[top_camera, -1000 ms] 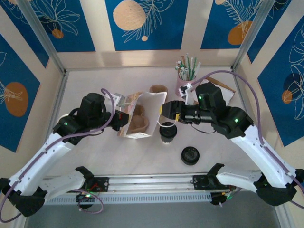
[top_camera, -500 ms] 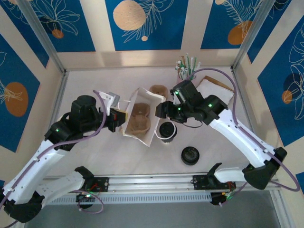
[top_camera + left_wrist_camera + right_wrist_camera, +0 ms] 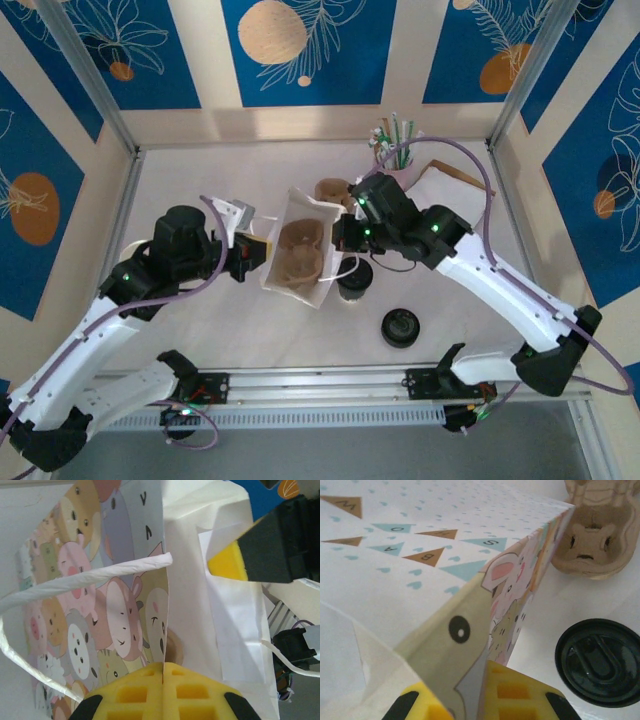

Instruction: Pack the takeout coffee

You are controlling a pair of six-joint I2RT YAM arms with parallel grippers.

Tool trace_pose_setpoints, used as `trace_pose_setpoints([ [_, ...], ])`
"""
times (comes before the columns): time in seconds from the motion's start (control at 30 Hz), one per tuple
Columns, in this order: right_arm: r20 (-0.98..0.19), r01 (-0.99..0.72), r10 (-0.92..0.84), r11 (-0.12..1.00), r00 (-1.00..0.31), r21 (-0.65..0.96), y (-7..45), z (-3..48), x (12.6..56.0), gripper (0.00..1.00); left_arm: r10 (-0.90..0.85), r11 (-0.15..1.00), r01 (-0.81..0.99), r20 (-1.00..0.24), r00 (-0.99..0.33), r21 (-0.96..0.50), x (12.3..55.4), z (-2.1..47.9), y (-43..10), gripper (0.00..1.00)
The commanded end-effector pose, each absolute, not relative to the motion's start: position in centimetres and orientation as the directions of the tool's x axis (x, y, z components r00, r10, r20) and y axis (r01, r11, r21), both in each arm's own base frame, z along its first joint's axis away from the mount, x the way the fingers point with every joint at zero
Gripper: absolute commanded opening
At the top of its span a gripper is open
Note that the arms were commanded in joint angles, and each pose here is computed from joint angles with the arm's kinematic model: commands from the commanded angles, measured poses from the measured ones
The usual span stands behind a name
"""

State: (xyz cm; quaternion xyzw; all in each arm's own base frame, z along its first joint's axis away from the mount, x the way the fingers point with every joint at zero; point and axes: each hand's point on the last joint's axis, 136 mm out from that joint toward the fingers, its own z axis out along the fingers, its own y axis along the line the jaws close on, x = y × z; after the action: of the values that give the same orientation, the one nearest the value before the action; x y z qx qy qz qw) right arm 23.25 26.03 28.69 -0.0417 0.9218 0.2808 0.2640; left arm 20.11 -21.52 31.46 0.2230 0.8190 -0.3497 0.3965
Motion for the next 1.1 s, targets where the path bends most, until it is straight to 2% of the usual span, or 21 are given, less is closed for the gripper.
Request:
trace_pose_setpoints([
  [0.0, -0.626, -0.292, 0.072, 0.838, -0.777, 0.46, 26.0, 30.2, 23.7, 0.0, 0.081, 0.664, 0.653, -0.832, -0.548, -0.365, 20.5, 32.1, -21.2, 0.05],
  [0.13, -0.693, -0.369, 0.022, 0.834, -0.721, 0.41, 27.0, 30.3, 23.4, 0.0, 0.063, 0.713, 0.615, -0.843, -0.535, -0.337, 20.7, 32.7, -19.9, 0.7],
  [0.2, -0.701, -0.385, 0.006, 0.832, -0.713, 0.399, 27.3, 30.2, 23.5, 0.0, 0.06, 0.739, 0.594, -0.848, -0.526, -0.316, 20.7, 33.1, -19.0, 0.85],
  [0.27, -0.697, -0.388, 0.004, 0.829, -0.717, 0.403, 27.6, 30.0, 23.5, 0.0, 0.066, 0.771, 0.567, -0.848, -0.526, -0.291, 20.7, 33.4, -18.1, 0.94],
  [0.43, -0.682, -0.383, 0.009, 0.822, -0.732, 0.422, 28.1, 30.4, 23.4, 0.0, 0.095, 0.819, 0.513, -0.822, -0.562, -0.256, 20.7, 33.1, -16.7, 0.94],
  [0.83, -0.686, -0.423, -0.026, 0.803, -0.728, 0.419, 29.1, 30.3, 22.2, 0.0, 0.223, 0.866, 0.48, -0.747, -0.626, -0.143, 22.2, 31.6, -17.9, 0.8],
  [0.93, -0.671, -0.397, -0.02, 0.819, -0.741, 0.415, 29.0, 30.2, 22.3, 0.0, 0.223, 0.859, 0.49, -0.753, -0.619, -0.149, 21.7, 32.1, -18.1, 0.81],
  [1.07, -0.65, -0.363, -0.02, 0.842, -0.759, 0.399, 28.7, 30.3, 22.6, 0.0, 0.148, 0.861, 0.476, -0.809, -0.569, -0.177, 20.5, 34.9, -16.5, 0.89],
])
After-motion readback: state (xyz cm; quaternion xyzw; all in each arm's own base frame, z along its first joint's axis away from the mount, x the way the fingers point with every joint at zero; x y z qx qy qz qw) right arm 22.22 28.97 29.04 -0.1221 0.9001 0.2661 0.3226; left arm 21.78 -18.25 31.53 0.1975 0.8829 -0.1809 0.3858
